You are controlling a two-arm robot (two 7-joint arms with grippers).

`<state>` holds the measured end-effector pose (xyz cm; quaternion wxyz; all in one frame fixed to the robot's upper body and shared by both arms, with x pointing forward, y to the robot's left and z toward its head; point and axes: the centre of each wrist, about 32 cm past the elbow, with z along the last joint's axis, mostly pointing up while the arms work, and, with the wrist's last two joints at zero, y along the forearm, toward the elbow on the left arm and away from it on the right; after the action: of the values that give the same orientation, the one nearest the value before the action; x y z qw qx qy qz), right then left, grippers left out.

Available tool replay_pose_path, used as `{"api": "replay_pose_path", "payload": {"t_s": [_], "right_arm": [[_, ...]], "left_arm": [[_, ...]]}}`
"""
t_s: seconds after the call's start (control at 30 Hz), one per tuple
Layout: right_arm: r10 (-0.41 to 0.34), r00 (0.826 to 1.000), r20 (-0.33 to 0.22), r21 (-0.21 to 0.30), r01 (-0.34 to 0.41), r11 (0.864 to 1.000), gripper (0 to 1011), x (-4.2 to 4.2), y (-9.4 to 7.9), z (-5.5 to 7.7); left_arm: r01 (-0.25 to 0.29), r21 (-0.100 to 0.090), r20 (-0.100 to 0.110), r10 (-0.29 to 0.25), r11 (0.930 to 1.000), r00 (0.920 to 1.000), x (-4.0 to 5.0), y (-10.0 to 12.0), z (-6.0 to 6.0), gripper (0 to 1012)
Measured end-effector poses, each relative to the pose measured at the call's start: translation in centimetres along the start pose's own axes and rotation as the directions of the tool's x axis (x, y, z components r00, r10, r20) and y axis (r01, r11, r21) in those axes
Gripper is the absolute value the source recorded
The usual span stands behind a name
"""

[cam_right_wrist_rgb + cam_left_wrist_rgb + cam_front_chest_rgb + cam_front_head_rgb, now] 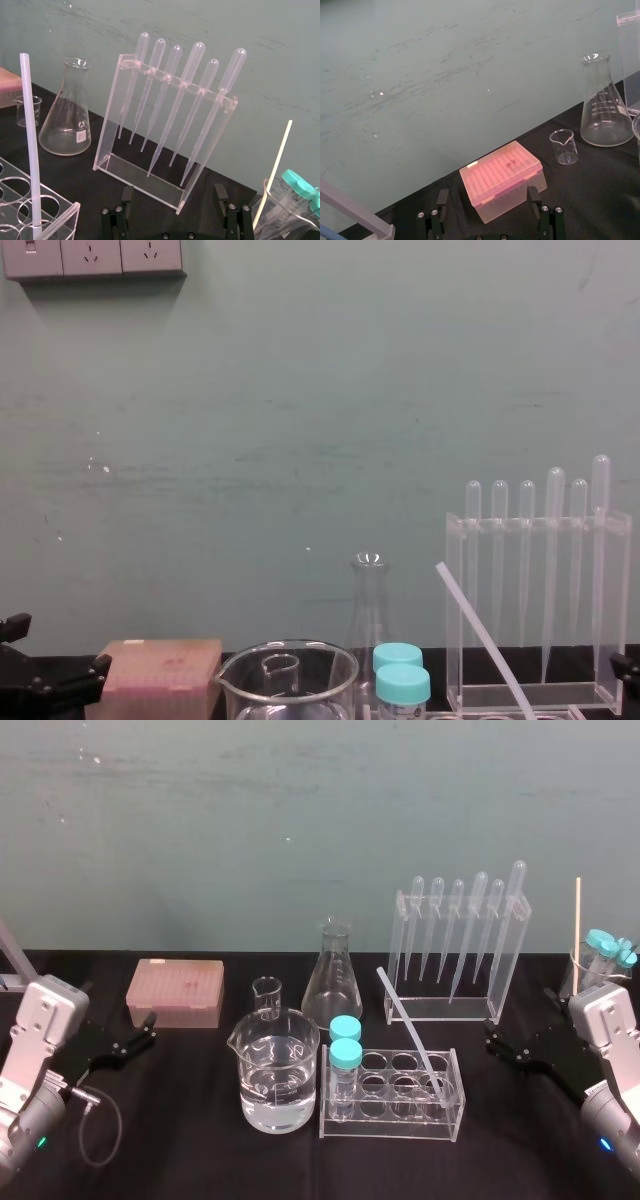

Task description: Pick up the stirring rod with one hand, then place it down.

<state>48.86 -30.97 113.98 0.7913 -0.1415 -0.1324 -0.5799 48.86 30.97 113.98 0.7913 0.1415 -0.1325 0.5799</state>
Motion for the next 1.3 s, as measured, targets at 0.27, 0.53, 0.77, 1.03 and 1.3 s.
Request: {"api": "replay_pose_path", "payload": {"t_s": [0.27, 0.53, 0.77, 1.03, 1.3], "right_arm": [[0.0, 1.0, 0.0, 0.0, 0.0, 1.0, 1000, 0.0, 0.0, 0.0], [0.0, 1.0, 0.0, 0.0, 0.0, 1.0, 1000, 0.0, 0.0, 0.0], [0.0, 1.0, 0.0, 0.0, 0.0, 1.0, 1000, 0.0, 0.0, 0.0], [0.0, 1.0, 0.0, 0.0, 0.0, 1.0, 1000, 0.0, 0.0, 0.0], [0.0, 1.0, 0.0, 0.0, 0.0, 1.0, 1000, 0.0, 0.0, 0.0]], "left_arm": [[0.0, 0.0, 0.0, 0.0, 1.0, 1.0, 0.0, 0.0, 0.0, 1000], [0.0, 0.0, 0.0, 0.0, 1.0, 1.0, 0.0, 0.0, 0.0, 1000], [0.0, 0.0, 0.0, 0.0, 1.0, 1.0, 0.0, 0.0, 0.0, 1000], [0.0, 0.0, 0.0, 0.0, 1.0, 1.0, 0.0, 0.0, 0.0, 1000], [0.0, 0.0, 0.0, 0.0, 1.0, 1.0, 0.0, 0.0, 0.0, 1000]]}}
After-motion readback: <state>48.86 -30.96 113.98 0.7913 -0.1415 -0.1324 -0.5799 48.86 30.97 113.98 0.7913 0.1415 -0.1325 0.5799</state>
